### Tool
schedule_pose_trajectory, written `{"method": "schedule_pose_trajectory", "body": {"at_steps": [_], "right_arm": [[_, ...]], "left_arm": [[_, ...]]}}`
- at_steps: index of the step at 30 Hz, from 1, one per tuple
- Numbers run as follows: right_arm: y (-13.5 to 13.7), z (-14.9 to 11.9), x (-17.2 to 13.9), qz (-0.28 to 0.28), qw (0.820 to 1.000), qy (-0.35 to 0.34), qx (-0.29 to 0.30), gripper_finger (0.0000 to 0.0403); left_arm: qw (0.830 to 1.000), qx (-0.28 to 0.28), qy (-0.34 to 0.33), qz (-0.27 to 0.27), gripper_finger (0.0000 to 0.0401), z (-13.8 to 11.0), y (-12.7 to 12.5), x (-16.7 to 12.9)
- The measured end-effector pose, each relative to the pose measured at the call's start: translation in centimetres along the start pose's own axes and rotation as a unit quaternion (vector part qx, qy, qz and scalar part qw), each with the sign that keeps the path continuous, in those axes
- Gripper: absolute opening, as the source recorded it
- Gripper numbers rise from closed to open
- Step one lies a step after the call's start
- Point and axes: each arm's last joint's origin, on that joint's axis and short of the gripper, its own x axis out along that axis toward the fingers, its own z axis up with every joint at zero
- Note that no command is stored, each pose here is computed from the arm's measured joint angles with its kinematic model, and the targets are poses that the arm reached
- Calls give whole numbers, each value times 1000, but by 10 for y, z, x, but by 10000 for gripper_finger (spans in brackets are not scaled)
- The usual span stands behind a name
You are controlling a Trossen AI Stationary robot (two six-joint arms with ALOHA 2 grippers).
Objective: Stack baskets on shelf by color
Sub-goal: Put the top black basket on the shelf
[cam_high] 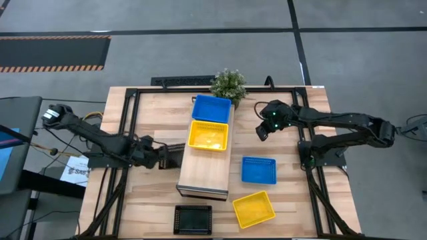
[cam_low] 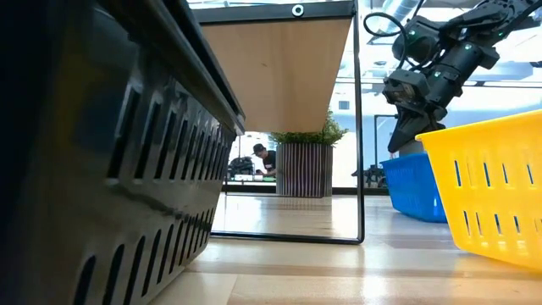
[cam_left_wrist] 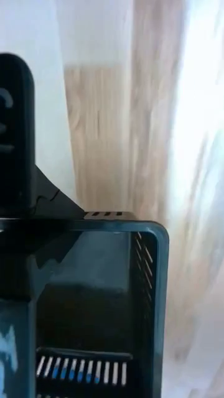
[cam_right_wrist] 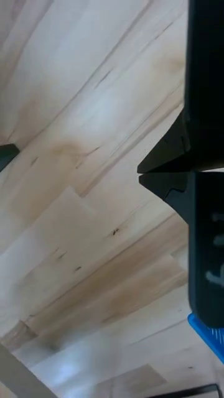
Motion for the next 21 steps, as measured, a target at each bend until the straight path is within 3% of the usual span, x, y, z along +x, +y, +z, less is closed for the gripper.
{"method": "schedule_pose_trajectory", "body": {"at_steps": [6,12,21], "right_arm": [[6,-3,1,-3,1000,0,-13,7],[9,-5,1,3,1000,3,-21,7],[10,-5,1,3,1000,2,-20,7]], "left_arm": [[999,-34,-16,18,0,20,21,-24],[989,-120,-69,-49,0,30,23,-33],[979,-83,-127,-135,0,35,5,-54]]}}
